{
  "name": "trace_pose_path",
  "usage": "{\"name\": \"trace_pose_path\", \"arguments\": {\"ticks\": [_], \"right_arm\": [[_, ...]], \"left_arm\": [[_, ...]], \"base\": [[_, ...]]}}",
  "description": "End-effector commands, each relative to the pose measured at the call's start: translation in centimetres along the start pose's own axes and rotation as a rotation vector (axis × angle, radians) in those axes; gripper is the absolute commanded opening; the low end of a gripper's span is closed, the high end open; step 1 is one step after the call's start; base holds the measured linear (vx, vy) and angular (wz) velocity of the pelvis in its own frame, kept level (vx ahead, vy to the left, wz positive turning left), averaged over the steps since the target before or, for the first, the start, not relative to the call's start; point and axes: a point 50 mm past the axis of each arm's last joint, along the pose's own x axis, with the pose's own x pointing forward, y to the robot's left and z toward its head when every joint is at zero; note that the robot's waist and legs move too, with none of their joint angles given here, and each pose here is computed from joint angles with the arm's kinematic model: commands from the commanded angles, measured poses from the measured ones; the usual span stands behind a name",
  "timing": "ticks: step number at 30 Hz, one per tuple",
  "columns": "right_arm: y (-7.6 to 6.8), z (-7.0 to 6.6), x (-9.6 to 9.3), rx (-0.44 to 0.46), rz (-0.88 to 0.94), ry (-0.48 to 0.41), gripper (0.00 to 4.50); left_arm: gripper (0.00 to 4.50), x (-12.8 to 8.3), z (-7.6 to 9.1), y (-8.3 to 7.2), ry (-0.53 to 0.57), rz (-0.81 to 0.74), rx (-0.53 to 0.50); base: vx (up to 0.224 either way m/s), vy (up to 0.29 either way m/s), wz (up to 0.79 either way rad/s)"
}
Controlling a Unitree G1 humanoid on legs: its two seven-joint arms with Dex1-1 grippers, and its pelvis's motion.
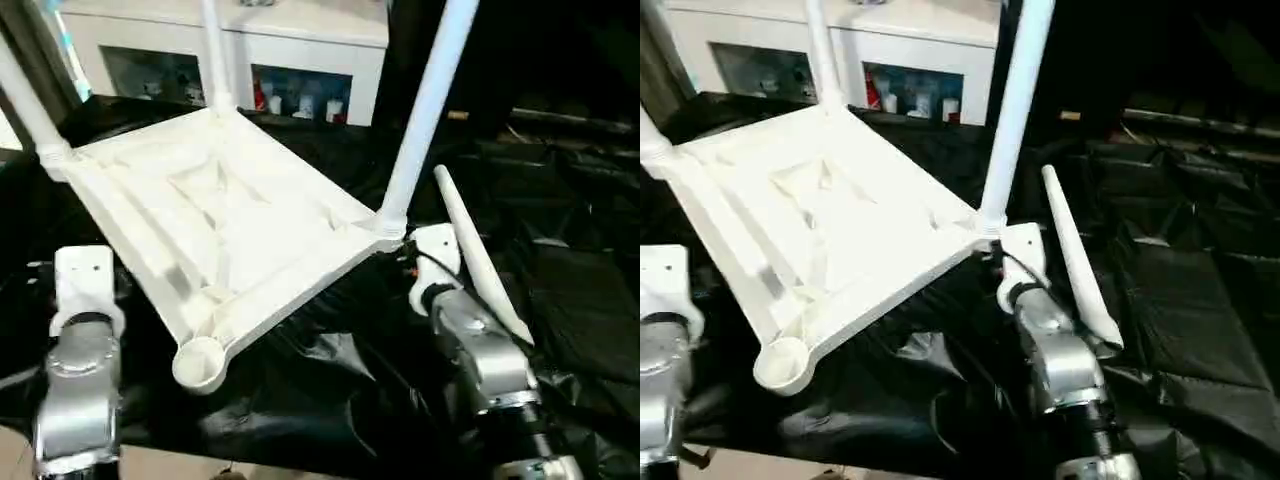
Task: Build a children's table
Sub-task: Rotate leg to tighten, then pick table leg
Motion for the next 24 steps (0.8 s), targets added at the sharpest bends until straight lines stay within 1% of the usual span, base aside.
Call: {"name": "trace_pose_path", "arguments": {"ticks": [1,2,3,4,5,6,7,8,9,10,11,12,14,15,16,17,18,19,20,21,22,23,24], "right_arm": [[-1.2,1.2,-0.1,-0.008,-0.032,-0.007,3.72],[-1.6,1.5,-0.2,-0.015,-0.037,-0.002,3.72],[-2.4,2.2,-0.3,-0.029,-0.045,0.008,3.72],[-2.9,2.7,-0.3,-0.036,-0.049,0.015,3.72],[-3.3,3.0,-0.4,-0.037,-0.052,0.022,3.72],[-4.1,3.6,-0.5,-0.037,-0.058,0.039,3.72],[-4.4,3.8,-0.6,-0.044,-0.064,0.050,3.72],[-5.2,4.2,-0.8,-0.049,-0.075,0.076,3.72],[-5.7,4.4,-0.9,-0.046,-0.080,0.090,3.72],[-6.4,4.8,-1.1,-0.036,-0.094,0.103,3.98],[-7.7,5.5,-1.6,-0.012,-0.125,0.127,4.04],[-7.7,5.5,-1.6,-0.012,-0.125,0.127,4.04],[-8.5,5.9,-2.1,0.001,-0.148,0.158,4.23],[-8.7,6.0,-2.2,0.005,-0.153,0.168,4.23],[-9.4,6.1,-2.6,0.012,-0.170,0.217,4.38],[-9.8,6.2,-2.9,0.009,-0.179,0.246,4.47],[-9.8,6.2,-2.9,0.009,-0.180,0.248,4.47],[-10.4,6.4,-3.4,0.015,-0.181,0.293,4.47],[-10.6,6.4,-3.5,0.020,-0.179,0.309,4.47],[-10.6,6.4,-3.5,0.020,-0.179,0.309,4.47],[-10.8,6.0,-4.0,0.031,-0.143,0.388,4.47],[-11.0,5.4,-4.3,0.028,-0.128,0.439,4.47],[-11.1,5.2,-4.3,0.032,-0.124,0.449,4.47]], "left_arm": [[3.29,-0.4,-0.2,-1.3,0.038,-0.097,-0.001],[3.31,-0.6,-0.3,-1.7,0.054,-0.140,0.006],[3.31,-1.0,-0.5,-2.8,0.079,-0.234,0.005],[3.38,-1.3,-0.5,-3.4,0.097,-0.283,0.008],[3.63,-1.4,-0.5,-3.8,0.103,-0.314,0.002],[3.63,-1.8,-0.5,-4.6,0.115,-0.383,-0.010],[3.69,-2.0,-0.6,-4.9,0.127,-0.412,-0.019],[3.74,-2.5,-0.7,-5.7,0.141,-0.491,-0.032],[3.82,-2.7,-0.7,-6.2,0.141,-0.534,-0.031],[4.05,-2.9,-0.8,-6.7,0.147,-0.571,-0.024],[4.11,-3.4,-0.8,-7.6,0.137,-0.647,0.003],[4.13,-3.4,-0.8,-7.6,0.137,-0.647,0.003],[4.33,-3.7,-0.6,-8.3,0.129,-0.693,0.015],[4.33,-3.7,-0.5,-8.5,0.123,-0.707,0.017],[4.43,-4.0,-0.2,-9.2,0.108,-0.758,0.024],[4.49,-4.1,-0.1,-9.6,0.106,-0.784,0.023],[4.49,-4.1,0.0,-9.7,0.106,-0.786,0.023],[4.49,-4.3,0.1,-10.3,0.100,-0.830,0.038],[4.49,-4.3,0.2,-10.5,0.098,-0.845,0.048],[4.49,-4.3,0.2,-10.5,0.098,-0.845,0.048],[4.49,-4.5,0.3,-11.0,0.077,-0.901,0.070],[4.49,-4.7,0.4,-11.1,0.069,-0.934,0.079],[4.49,-4.8,0.4,-11.1,0.067,-0.945,0.080]], "base": [[0.000,0.000,0.00],[0.000,0.000,0.00],[0.000,0.000,0.00],[0.000,0.000,0.00],[0.000,0.000,0.00],[0.000,0.000,0.00],[0.000,0.000,0.00],[0.000,0.000,0.00],[0.000,0.000,0.00],[0.000,0.000,0.00],[0.000,0.000,0.00],[0.000,0.000,0.00],[0.000,0.000,0.00],[0.000,0.000,0.00],[0.000,0.000,0.00],[0.000,0.000,0.00],[0.000,0.000,0.00],[0.000,0.000,0.00],[0.000,0.000,0.00],[0.000,0.000,0.00],[0.000,0.000,0.00],[0.000,0.000,0.00],[0.000,0.000,0.00]]}}
